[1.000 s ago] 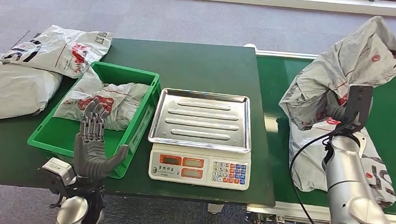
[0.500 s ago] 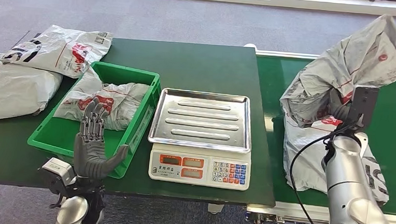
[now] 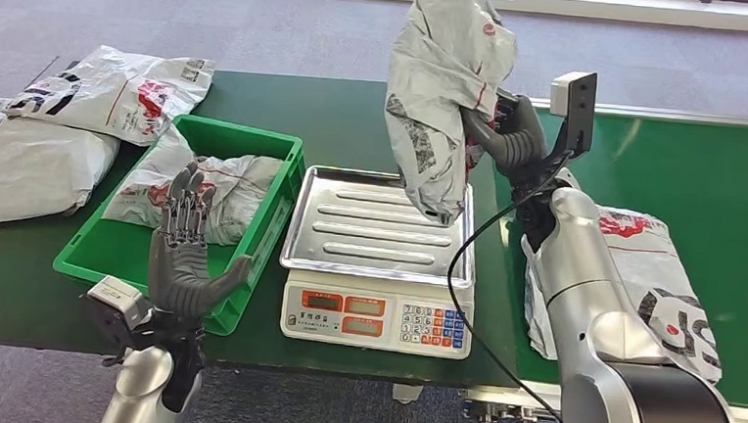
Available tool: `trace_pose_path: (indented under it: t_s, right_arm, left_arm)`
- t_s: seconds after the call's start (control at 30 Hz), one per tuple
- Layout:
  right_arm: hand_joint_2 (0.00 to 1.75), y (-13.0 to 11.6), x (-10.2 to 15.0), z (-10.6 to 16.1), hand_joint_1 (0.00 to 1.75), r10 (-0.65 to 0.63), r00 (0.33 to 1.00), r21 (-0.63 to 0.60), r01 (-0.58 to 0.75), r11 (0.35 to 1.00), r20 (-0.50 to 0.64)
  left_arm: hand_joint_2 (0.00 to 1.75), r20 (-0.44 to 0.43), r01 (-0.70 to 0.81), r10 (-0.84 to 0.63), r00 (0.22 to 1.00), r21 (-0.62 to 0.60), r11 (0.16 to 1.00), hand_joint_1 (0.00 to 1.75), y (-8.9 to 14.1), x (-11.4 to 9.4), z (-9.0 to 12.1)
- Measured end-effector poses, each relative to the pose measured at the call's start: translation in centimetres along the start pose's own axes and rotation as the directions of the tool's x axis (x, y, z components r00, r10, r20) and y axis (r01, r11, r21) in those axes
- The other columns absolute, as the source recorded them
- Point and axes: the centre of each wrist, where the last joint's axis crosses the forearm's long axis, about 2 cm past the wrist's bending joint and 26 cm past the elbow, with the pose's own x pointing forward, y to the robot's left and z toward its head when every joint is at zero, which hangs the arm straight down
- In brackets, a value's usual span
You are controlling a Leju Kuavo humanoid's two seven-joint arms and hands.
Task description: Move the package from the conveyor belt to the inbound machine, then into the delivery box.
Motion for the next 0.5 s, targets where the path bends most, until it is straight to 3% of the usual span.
trace_pose_path:
  t_s: [0.27,0.4,0.5]
  right_arm:
    - [1.75,3.2,0.7,-1.7,1.75,0.005,0.993,0.159,0.014,0.987,-0.122]
    - [1.75,3.9,0.4,-2.0,1.75,0.057,0.949,0.128,-0.018,0.992,-0.311]
    - [1.75,4.1,-0.2,-1.7,1.75,0.071,0.918,0.108,-0.031,0.994,-0.389]
  left_arm:
    - [1.75,-0.013,-0.015,0.015,1.000,-0.015,1.000,0.00,-0.3,-0.3,-0.8]
    - [1.75,-0.027,-0.016,0.016,1.000,-0.015,1.000,0.00,-0.4,-0.3,-0.8]
    - [1.75,-0.031,-0.016,0.015,0.999,-0.014,1.000,0.00,-0.4,-0.2,-0.7]
